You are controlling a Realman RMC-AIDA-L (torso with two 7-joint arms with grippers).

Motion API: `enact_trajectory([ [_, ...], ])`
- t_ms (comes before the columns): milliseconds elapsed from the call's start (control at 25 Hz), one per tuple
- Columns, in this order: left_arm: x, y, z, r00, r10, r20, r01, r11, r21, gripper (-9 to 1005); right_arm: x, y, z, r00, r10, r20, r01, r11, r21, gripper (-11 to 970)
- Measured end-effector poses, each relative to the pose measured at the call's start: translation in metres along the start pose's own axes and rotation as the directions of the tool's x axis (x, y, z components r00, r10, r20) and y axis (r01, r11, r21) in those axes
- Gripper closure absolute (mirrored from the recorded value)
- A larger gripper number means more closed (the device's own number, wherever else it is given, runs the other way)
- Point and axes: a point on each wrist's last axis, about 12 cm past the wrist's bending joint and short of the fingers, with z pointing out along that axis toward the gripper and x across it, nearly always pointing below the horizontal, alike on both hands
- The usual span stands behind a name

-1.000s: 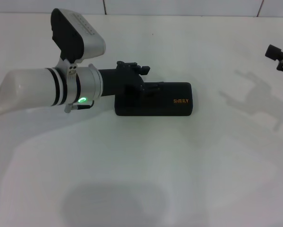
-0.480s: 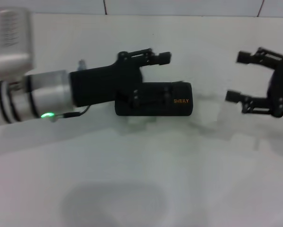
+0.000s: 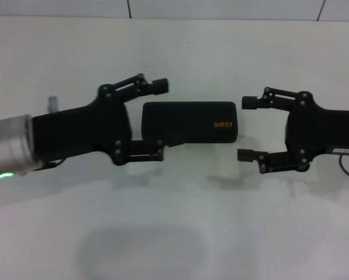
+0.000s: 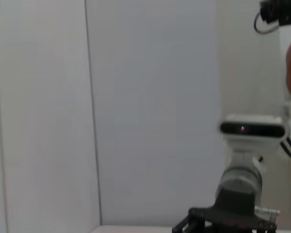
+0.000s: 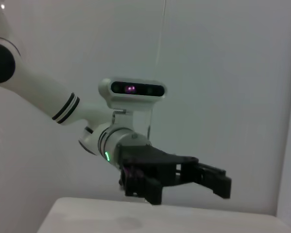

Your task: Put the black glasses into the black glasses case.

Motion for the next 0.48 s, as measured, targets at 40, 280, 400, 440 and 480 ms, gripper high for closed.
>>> enact_trajectory([
  [40,0.001,-0.003,-0.005,1.0,0.001,0.011,-0.001,1.0,-0.009,103,0.001,-0.001,0.002,1.0,0.004,0.001,-0.004,1.0,-0.006,116],
  [280,0.002,-0.019,-0.026,0.999,0.029,0.046,-0.029,1.0,-0.001,108,0.002,0.0,0.008,1.0,0.004,0.012,-0.004,1.0,-0.013,116],
  [400,0.002,-0.023,-0.033,0.998,0.035,0.048,-0.035,0.999,0.006,109,0.003,0.0,0.009,1.0,0.007,0.017,-0.007,1.0,-0.01,116],
  [440,0.002,-0.023,-0.034,0.998,0.034,0.047,-0.035,0.999,0.007,109,0.003,0.0,0.009,1.0,0.01,0.018,-0.01,1.0,-0.009,116],
  [480,0.002,-0.024,-0.035,0.998,0.034,0.046,-0.035,0.999,0.007,109,0.003,0.001,0.009,1.0,0.012,0.019,-0.011,1.0,-0.008,116],
])
